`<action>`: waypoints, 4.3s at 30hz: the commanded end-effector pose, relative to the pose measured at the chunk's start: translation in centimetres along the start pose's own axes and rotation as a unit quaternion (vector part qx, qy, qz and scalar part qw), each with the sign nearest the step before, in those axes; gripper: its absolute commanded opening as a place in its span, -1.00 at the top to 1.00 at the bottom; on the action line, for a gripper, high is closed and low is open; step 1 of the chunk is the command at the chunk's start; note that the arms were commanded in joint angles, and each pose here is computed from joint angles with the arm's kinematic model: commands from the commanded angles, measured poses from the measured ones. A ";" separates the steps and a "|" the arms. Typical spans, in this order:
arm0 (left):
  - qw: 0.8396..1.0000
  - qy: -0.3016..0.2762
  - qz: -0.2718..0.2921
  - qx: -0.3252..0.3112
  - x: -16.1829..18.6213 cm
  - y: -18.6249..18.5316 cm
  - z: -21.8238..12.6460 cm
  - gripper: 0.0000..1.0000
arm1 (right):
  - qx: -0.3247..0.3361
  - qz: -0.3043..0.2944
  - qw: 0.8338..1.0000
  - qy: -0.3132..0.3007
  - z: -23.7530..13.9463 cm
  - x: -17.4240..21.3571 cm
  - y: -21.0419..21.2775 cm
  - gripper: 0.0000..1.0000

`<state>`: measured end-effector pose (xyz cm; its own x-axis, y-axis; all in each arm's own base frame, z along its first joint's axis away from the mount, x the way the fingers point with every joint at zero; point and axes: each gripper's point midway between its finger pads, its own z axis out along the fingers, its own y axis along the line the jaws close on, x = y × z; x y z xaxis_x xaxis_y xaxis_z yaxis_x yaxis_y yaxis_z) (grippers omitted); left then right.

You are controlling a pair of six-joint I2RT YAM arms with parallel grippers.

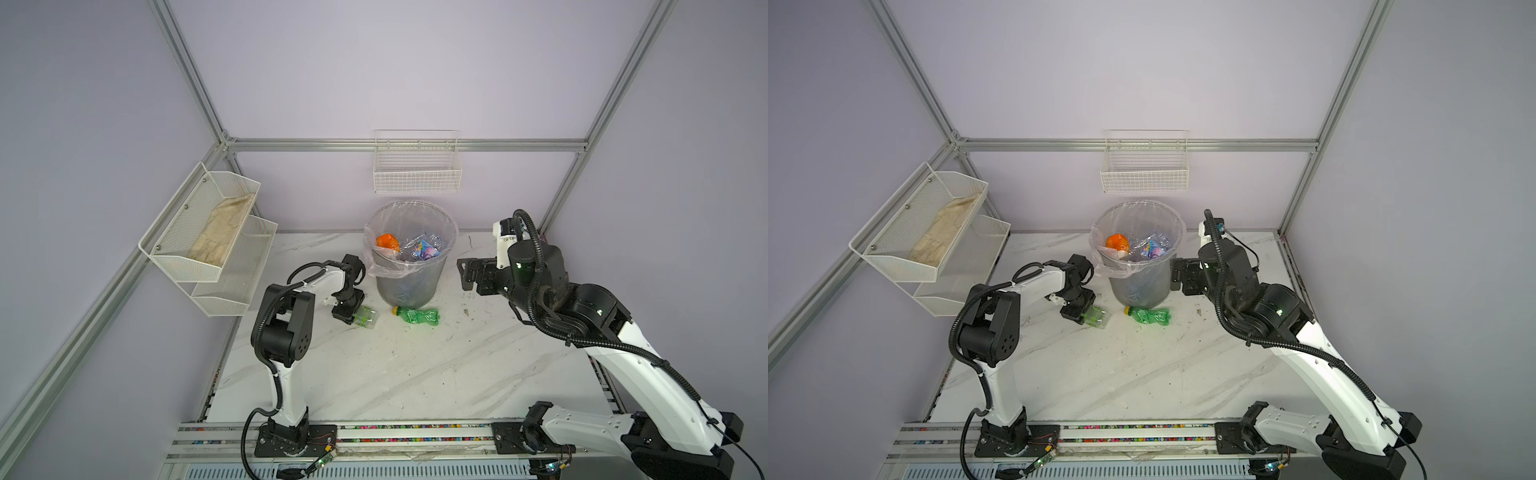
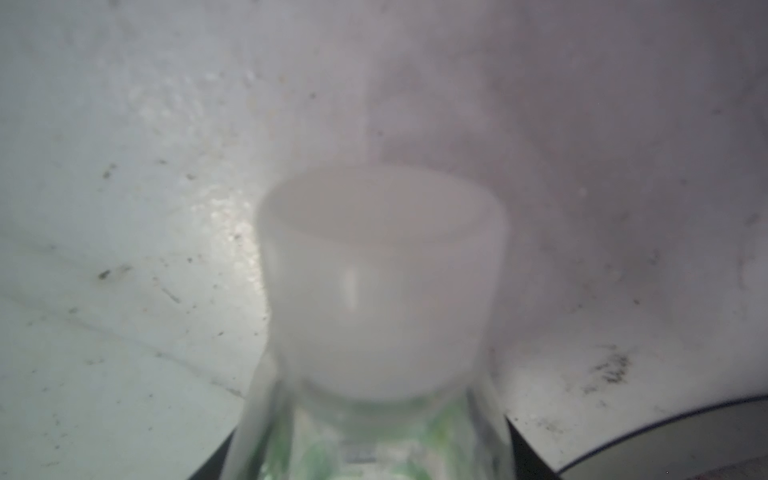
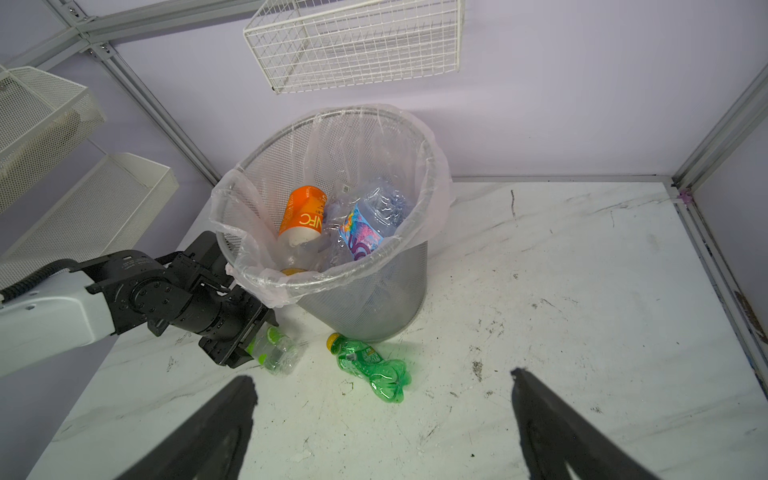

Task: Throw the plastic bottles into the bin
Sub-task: 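Withdraw the right gripper while the left gripper lowers onto the green-labelled clear bottle, then lift the green-labelled bottle with the left gripper over the bin and open it, then withdraw the left gripper while the right gripper lowers onto the crushed green soda bottle, then close the right gripper on the crushed green bottle and lift it over the bin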

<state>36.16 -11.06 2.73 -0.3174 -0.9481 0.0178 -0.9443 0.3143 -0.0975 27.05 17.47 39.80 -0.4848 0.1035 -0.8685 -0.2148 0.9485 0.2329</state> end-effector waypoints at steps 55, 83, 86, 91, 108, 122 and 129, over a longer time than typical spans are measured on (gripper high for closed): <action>0.619 -0.414 0.535 0.398 14.9 -17.1 -43.3 -0.89 | -0.019 0.071 0.997 0.012 -3.3 4.3 -2.8 -0.95; 0.603 -0.352 0.482 0.530 9.4 3.9 -47.8 -1.00 | -0.043 -0.070 0.987 0.138 8.6 15.8 0.0 -0.95; 0.606 -0.349 0.474 0.536 8.4 5.9 -47.0 -1.00 | -0.029 -0.114 0.983 0.138 10.5 16.5 -0.2 -0.95; 0.609 -0.349 0.453 0.550 6.6 9.2 -46.6 -1.00 | -0.038 -0.221 0.962 0.155 13.5 18.9 0.0 -0.95; 0.632 -0.323 0.438 0.551 4.0 14.7 -43.5 -1.00 | -0.041 -0.353 0.903 0.242 21.0 26.2 0.0 -0.95; 0.648 -0.322 0.433 0.538 3.0 16.0 -41.9 -1.00 | -0.035 -0.385 0.876 0.287 22.1 30.3 1.0 0.21; 0.652 -0.323 0.426 0.538 2.5 16.6 -41.7 -1.00 | -0.032 -0.395 0.878 0.266 19.5 29.2 3.3 0.71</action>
<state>16.05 -6.49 43.18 -0.2569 -0.3657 -0.8946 0.2861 0.8554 -0.4318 29.13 29.26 4.08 -0.4936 -0.7631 -0.4171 -0.7244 0.6262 -0.2884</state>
